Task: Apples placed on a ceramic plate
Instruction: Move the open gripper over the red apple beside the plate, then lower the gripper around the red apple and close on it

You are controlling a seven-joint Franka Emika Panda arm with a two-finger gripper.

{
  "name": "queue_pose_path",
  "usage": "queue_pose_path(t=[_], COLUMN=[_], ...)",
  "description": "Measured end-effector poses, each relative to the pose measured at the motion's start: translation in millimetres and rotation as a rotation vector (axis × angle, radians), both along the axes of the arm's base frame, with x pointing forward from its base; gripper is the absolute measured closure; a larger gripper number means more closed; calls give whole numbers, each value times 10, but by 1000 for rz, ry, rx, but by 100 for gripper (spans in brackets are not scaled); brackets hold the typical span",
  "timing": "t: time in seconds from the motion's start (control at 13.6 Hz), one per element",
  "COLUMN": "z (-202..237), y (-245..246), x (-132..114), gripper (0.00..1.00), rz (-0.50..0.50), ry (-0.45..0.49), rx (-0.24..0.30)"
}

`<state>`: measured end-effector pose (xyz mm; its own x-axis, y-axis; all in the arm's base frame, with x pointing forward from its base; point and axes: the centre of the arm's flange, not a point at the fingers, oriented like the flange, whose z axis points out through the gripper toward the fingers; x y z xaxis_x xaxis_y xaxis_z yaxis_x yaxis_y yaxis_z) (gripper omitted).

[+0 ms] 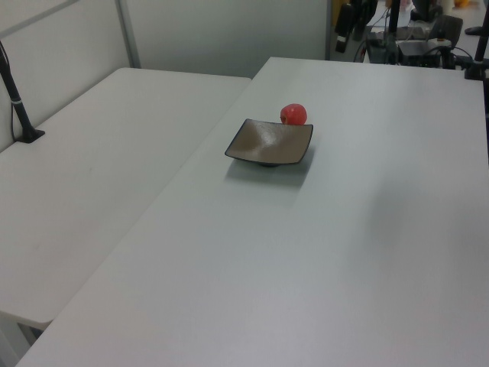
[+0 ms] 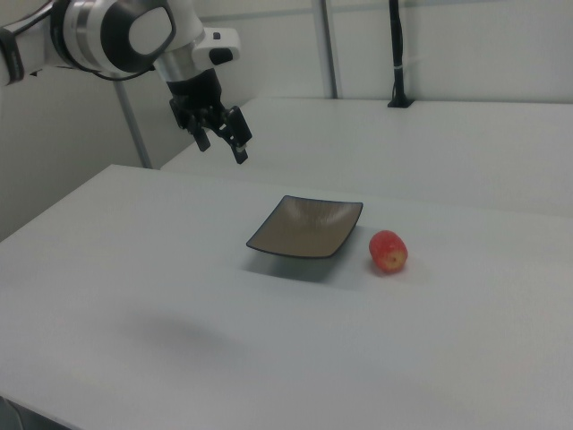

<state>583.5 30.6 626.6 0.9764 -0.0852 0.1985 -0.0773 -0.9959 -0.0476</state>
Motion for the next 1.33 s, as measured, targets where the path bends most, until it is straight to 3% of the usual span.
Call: queue_pose_path(t=[0.37,0.74,0.96,1.33], z=[-395,-1080,-1431,-1774], y=[-210,-457,-697,-1057], x=[402,803,980,1162], gripper=[0,0,0,0], rz=[143,339,459,569], ry=[-113,-130,-131,-139], rx=[-86,-201,-302,-396])
